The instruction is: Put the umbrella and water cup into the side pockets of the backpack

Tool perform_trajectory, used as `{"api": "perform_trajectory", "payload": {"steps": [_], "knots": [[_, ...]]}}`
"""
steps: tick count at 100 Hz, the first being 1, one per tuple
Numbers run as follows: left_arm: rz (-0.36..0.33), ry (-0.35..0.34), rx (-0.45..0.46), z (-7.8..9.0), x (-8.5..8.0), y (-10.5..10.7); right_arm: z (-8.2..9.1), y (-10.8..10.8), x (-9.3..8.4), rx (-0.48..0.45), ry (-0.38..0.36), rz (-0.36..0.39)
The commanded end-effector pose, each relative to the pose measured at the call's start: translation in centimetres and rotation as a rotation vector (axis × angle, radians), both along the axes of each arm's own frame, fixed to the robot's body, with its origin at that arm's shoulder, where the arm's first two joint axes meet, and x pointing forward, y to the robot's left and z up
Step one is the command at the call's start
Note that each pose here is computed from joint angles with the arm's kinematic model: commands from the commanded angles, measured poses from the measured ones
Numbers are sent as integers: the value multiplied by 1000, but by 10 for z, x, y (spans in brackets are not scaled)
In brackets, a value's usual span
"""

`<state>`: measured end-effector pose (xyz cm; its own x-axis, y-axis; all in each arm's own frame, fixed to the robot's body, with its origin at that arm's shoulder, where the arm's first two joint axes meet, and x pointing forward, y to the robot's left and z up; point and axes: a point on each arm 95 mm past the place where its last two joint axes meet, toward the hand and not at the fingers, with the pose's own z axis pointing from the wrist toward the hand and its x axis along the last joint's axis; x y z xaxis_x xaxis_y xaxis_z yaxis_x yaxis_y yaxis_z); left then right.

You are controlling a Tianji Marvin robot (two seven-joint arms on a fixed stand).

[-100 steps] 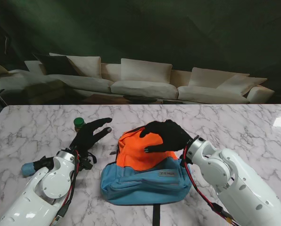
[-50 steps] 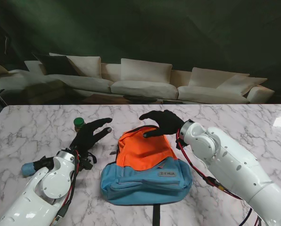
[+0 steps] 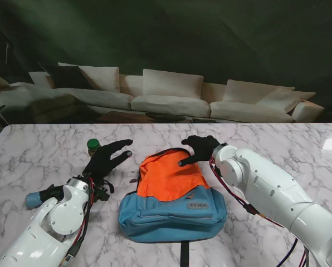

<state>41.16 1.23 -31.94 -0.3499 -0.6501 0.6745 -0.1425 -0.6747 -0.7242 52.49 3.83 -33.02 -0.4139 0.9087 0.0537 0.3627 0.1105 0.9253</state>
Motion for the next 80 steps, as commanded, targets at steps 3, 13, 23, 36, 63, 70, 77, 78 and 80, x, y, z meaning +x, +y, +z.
{"api": "perform_trajectory", "payload": {"steps": [3,13,23,36,63,70,77,78,80], "knots": [[-17,11,3,-1,-1,-3,-11,-2,-1,-23,31,-26],[-19,12,4,-2,-1,-4,-17,2,-1,-44,54,-54],[-19,13,6,-2,-1,-4,-24,8,0,-46,61,-76],[-19,12,5,-2,-1,-4,-33,17,3,-38,58,-103],[-21,13,7,-2,0,-5,-45,29,7,-28,73,-115],[-21,13,7,-3,0,-5,-50,32,7,-17,80,-118],[-22,13,9,-3,0,-5,-54,35,7,-2,79,-122],[-22,13,9,-3,0,-5,-55,35,7,-2,78,-122],[-22,13,10,-3,0,-5,-56,36,7,-2,74,-123]]}}
